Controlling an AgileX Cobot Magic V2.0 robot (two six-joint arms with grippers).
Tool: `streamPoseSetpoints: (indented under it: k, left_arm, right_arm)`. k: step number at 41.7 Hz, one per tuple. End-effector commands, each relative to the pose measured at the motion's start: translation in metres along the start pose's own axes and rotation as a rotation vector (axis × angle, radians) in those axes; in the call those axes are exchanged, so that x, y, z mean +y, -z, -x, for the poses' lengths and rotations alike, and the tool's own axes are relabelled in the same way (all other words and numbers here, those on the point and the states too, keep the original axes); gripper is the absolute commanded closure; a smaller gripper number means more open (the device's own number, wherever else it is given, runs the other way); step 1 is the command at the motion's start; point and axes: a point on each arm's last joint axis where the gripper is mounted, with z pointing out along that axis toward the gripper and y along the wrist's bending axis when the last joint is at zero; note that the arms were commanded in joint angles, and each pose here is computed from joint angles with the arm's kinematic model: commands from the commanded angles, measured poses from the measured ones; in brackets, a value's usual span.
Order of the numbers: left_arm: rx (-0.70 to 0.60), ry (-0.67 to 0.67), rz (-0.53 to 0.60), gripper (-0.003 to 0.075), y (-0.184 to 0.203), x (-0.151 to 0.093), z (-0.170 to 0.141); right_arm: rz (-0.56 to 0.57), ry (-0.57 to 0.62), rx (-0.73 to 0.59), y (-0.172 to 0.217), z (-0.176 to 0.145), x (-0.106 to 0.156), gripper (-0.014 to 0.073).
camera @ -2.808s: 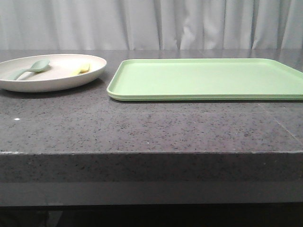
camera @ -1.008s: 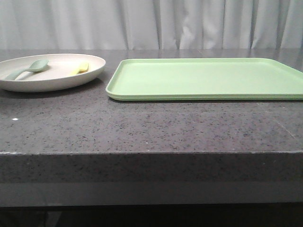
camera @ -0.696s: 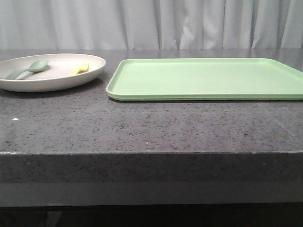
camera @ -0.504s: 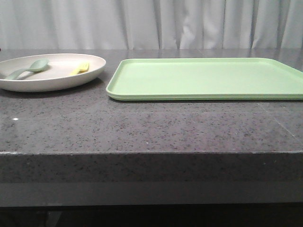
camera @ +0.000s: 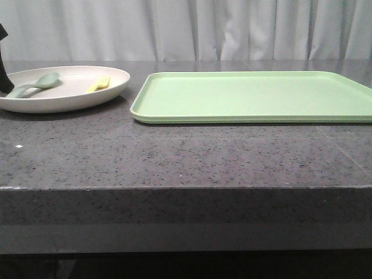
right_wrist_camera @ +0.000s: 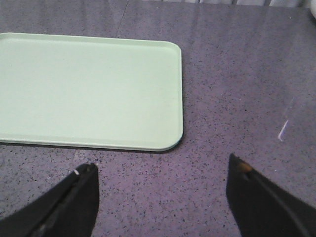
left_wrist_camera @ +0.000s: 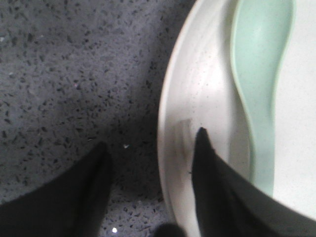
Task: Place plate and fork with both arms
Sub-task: 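Grip the white plate rim with the left gripper and lift it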
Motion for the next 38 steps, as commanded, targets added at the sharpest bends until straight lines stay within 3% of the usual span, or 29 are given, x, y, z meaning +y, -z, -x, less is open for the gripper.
streamPoseSetpoints:
  k: [1,9,21,27,38]
  left_arm:
    - [-0.117,-0.026,-0.013,0.0479,0.027,-0.015,0.009]
    - [-0.185,-0.024,0.012,0.0603,0.028,-0.013,0.016]
    - [-0.145,-0.028,-0.008,0.0734,0.030,-0.016,0.013]
    - [-0.131,-0.043,-0.040,0.0739,0.041,-0.022,0.015]
    - [-0.218,-0.008,-0.216,0.0739,0.065,-0.045,0.027]
  right_arm:
    - [-0.005,0.012,-0.091,0.003,0.016,0.000,0.0034]
    - [-0.005,0.012,-0.091,0.003,0.016,0.000,0.0034]
    - [-0.005,0.012,-0.091,0.003,0.016,0.000,0.0034]
    - [-0.005,0.012,-0.090,0.003,0.016,0.000,0.0034]
    - [-0.005,0.012,-0.090,0.003,0.016,0.000,0.0034]
